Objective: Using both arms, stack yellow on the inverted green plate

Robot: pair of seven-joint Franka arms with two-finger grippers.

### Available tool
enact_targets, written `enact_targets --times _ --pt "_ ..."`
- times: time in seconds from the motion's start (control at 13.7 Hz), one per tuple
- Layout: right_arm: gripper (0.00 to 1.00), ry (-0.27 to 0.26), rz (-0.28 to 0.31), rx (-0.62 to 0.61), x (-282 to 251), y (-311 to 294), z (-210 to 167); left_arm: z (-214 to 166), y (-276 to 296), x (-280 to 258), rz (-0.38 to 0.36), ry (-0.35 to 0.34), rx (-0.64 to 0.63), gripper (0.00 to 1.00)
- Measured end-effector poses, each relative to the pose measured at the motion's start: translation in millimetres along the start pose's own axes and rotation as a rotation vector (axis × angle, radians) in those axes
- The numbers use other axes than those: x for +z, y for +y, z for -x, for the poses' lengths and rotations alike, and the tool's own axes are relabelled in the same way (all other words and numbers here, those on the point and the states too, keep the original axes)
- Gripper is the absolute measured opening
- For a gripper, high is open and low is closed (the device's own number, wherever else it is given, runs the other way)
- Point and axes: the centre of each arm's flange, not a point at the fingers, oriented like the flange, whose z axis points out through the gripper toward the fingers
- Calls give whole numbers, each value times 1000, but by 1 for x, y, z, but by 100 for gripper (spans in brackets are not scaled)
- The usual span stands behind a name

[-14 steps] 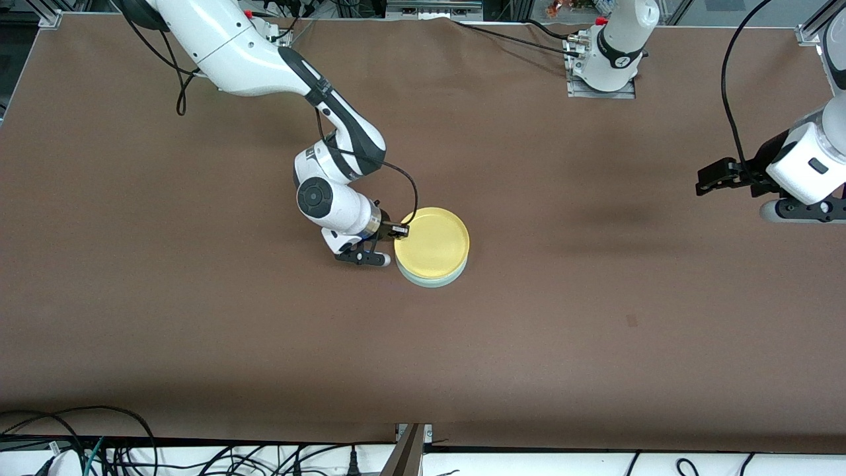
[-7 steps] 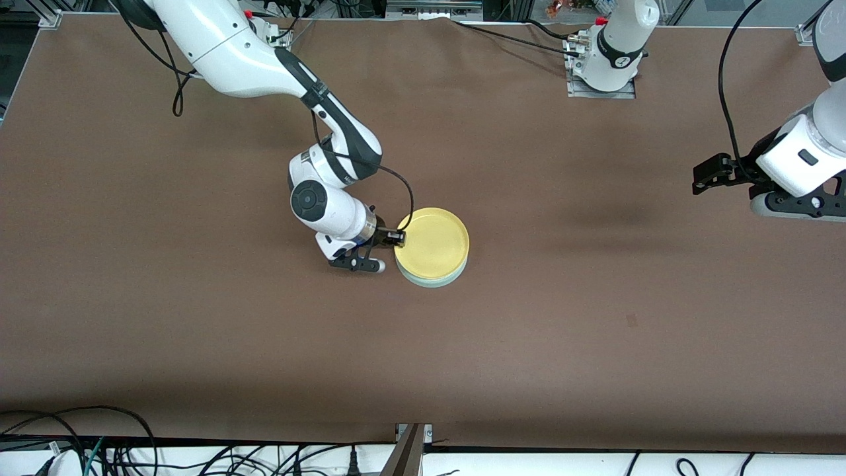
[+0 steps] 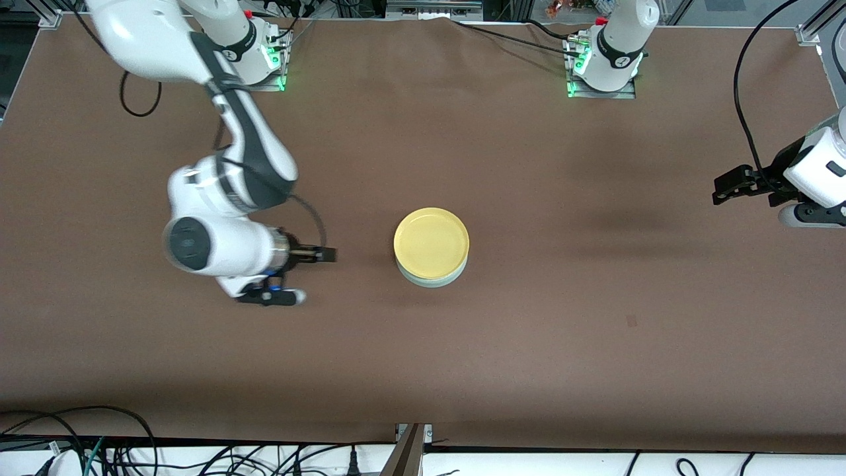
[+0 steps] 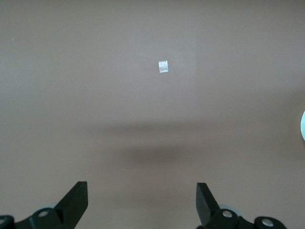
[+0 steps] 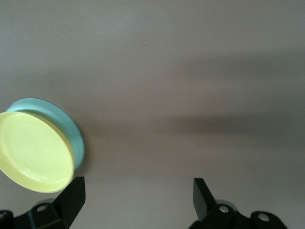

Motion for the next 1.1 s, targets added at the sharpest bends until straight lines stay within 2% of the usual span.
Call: enact_targets --times 0.22,0.44,0.59,1.1 --pt "100 -4 81 -48 -73 78 12 -2 1 -2 -2 16 2 100" --pt "100 0 157 -59 -138 116 47 -3 0 -5 -3 29 1 100" --pt "100 9 165 -63 -179 134 74 -12 1 -7 -3 44 2 100" --pt "100 119 183 -50 -252 147 137 -30 6 3 -6 43 13 100"
